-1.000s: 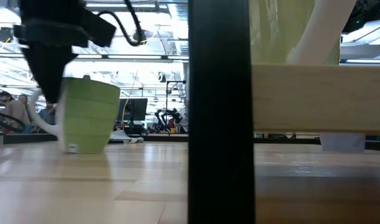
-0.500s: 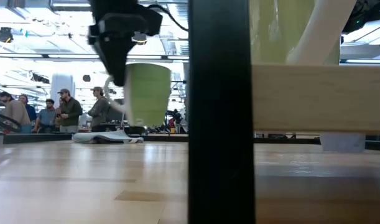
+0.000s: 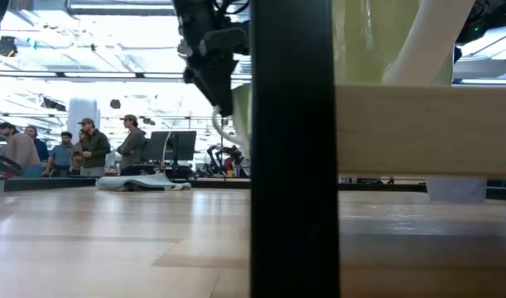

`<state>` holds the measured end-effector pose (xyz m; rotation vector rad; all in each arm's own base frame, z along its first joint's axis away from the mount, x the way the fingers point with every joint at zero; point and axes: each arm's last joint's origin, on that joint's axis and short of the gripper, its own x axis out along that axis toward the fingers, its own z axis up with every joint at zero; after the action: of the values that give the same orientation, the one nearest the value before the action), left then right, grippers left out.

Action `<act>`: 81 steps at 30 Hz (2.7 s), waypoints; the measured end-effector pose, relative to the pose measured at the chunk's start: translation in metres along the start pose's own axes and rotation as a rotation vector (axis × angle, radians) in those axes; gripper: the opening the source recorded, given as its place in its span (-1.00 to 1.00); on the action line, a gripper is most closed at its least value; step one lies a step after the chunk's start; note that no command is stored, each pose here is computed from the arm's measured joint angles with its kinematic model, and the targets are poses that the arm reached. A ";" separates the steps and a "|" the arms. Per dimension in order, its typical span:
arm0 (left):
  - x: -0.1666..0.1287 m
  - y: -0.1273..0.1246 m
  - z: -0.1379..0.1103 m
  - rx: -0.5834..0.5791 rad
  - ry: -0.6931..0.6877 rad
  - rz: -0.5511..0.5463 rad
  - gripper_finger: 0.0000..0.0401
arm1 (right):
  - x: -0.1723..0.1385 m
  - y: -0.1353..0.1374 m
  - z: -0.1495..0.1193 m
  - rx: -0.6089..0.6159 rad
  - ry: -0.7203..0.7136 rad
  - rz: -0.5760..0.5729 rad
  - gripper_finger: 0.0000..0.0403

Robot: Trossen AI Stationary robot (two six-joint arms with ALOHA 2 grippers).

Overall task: Stack small to large cups/mugs on shelf
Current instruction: Put the green cup on the table

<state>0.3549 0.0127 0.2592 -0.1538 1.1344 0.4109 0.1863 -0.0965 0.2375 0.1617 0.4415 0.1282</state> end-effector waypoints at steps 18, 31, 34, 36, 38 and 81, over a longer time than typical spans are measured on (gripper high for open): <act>0.020 0.028 0.025 0.090 -0.116 -0.047 -0.75 | 0.000 0.001 -0.004 0.051 0.031 0.003 -0.12; 0.071 0.015 0.027 0.150 -0.057 -0.095 -0.75 | 0.000 0.001 -0.005 0.060 0.043 0.003 -0.12; 0.072 0.014 0.028 0.149 -0.066 -0.097 -0.75 | 0.000 0.001 -0.005 0.060 0.043 0.002 -0.12; 0.072 0.014 0.028 0.146 -0.061 -0.116 -0.75 | 0.000 0.001 -0.005 0.059 0.043 0.002 -0.12; 0.073 0.012 0.027 0.144 -0.056 -0.152 -0.75 | 0.000 0.001 -0.005 0.060 0.043 0.002 -0.12; 0.073 0.007 0.023 0.109 -0.013 -0.202 -0.51 | 0.000 0.001 -0.005 0.062 0.046 0.003 -0.12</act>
<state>0.3980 0.0447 0.2037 -0.1685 1.1141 0.1702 0.1838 -0.0952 0.2330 0.2202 0.4909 0.1212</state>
